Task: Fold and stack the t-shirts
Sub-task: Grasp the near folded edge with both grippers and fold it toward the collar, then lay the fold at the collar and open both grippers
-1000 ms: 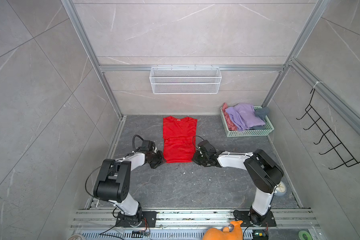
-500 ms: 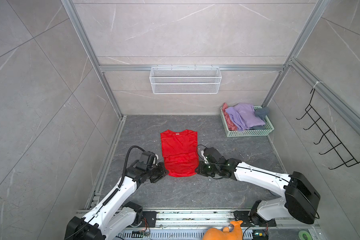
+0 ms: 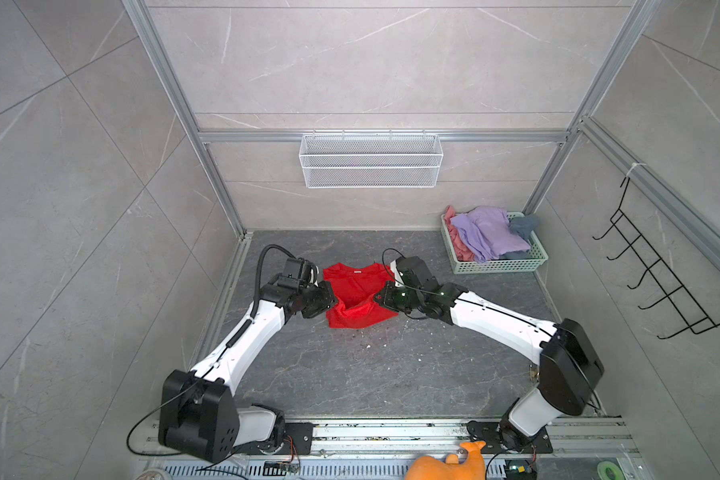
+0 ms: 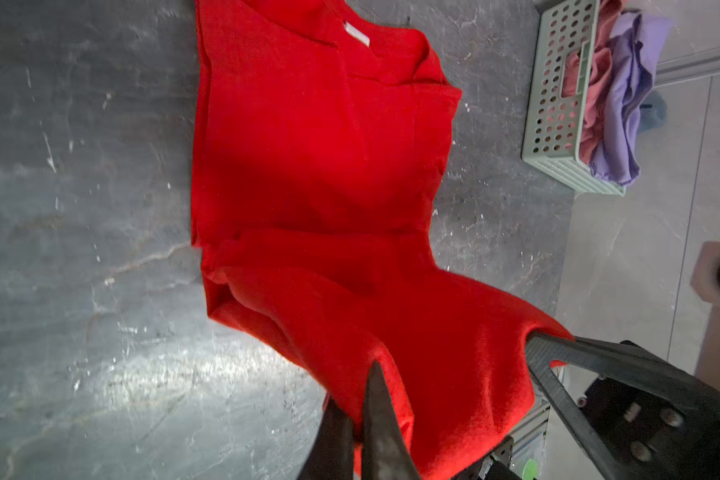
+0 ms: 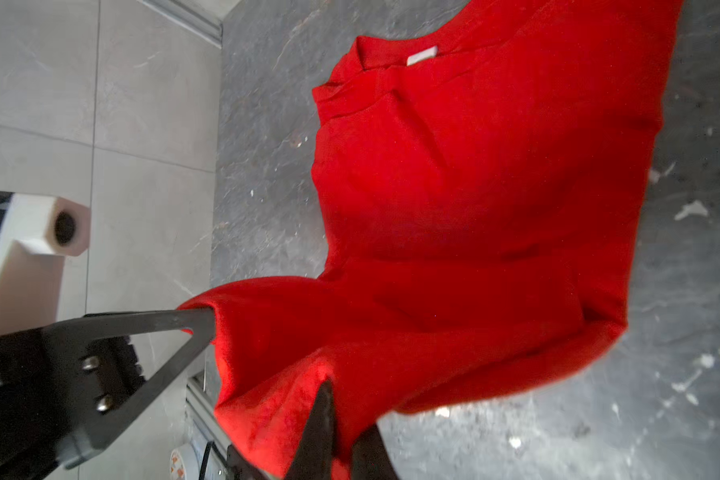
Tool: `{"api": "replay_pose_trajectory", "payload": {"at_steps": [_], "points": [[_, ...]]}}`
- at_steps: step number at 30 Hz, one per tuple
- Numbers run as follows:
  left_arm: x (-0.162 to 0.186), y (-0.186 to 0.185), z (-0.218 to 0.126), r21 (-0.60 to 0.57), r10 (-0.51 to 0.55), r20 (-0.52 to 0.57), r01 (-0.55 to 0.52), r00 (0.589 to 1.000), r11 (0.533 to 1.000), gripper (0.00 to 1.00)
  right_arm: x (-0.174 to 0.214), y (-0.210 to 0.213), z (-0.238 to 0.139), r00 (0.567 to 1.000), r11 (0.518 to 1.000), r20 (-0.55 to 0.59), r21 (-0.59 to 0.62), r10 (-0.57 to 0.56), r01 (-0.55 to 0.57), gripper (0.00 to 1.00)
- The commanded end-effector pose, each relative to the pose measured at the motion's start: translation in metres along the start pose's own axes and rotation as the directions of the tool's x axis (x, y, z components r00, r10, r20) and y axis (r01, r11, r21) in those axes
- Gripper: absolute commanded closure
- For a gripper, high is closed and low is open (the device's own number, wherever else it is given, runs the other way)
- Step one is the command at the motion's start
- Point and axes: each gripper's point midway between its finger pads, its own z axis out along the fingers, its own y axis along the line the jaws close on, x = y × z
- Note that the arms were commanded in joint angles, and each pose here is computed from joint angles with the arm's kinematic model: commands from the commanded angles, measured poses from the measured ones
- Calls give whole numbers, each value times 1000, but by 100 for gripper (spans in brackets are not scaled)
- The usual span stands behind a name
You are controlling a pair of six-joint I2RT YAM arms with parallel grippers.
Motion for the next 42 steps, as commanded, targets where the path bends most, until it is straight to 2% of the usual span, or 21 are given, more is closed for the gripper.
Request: {"api": "replay_pose_trajectory", "payload": {"at_steps": [1, 8, 16, 20, 26, 30, 31, 32, 33, 34, 37, 42], "points": [[-43, -14, 8, 71, 50, 57, -54, 997, 996, 100, -28, 1, 18, 998, 998, 12, -25, 56, -56, 90], [-87, 5, 58, 120, -31, -3, 32, 999, 992, 100, -79, -31, 52, 985, 986, 60, -1, 164, -164, 91], [-131, 7, 106, 130, -22, -21, 24, 1000, 991, 100, -109, -78, 83, 962, 963, 116, 83, 246, -256, 92], [-150, 16, 126, 144, -53, -13, 55, 998, 988, 100, -124, -95, 101, 938, 945, 152, 51, 312, -323, 93], [-177, 19, 147, 182, -74, 7, 71, 997, 981, 100, -149, -112, 113, 917, 932, 212, 64, 337, -357, 91], [-190, 24, 153, 163, -93, 19, 89, 995, 983, 98, -161, -114, 117, 912, 930, 228, 63, 340, -362, 81], [-192, 26, 153, 155, -102, 18, 98, 995, 983, 97, -164, -114, 117, 911, 930, 231, 62, 341, -363, 74], [-193, 27, 154, 156, -107, 21, 102, 994, 982, 93, -167, -114, 116, 910, 930, 237, 61, 340, -363, 65], [-195, 28, 153, 158, -110, 24, 105, 994, 982, 83, -171, -113, 115, 908, 930, 247, 59, 338, -362, 56], [-196, 27, 152, 166, -109, 27, 103, 994, 981, 78, -175, -113, 111, 907, 932, 259, 57, 332, -358, 53], [-201, 26, 141, 169, -99, 60, 88, 993, 982, 67, -184, -106, 94, 910, 946, 298, 61, 287, -318, 47], [-204, 16, 112, 172, -51, 128, 28, 991, 985, 61, -170, -88, 69, 944, 972, 279, 97, 178, -212, 47]]}}
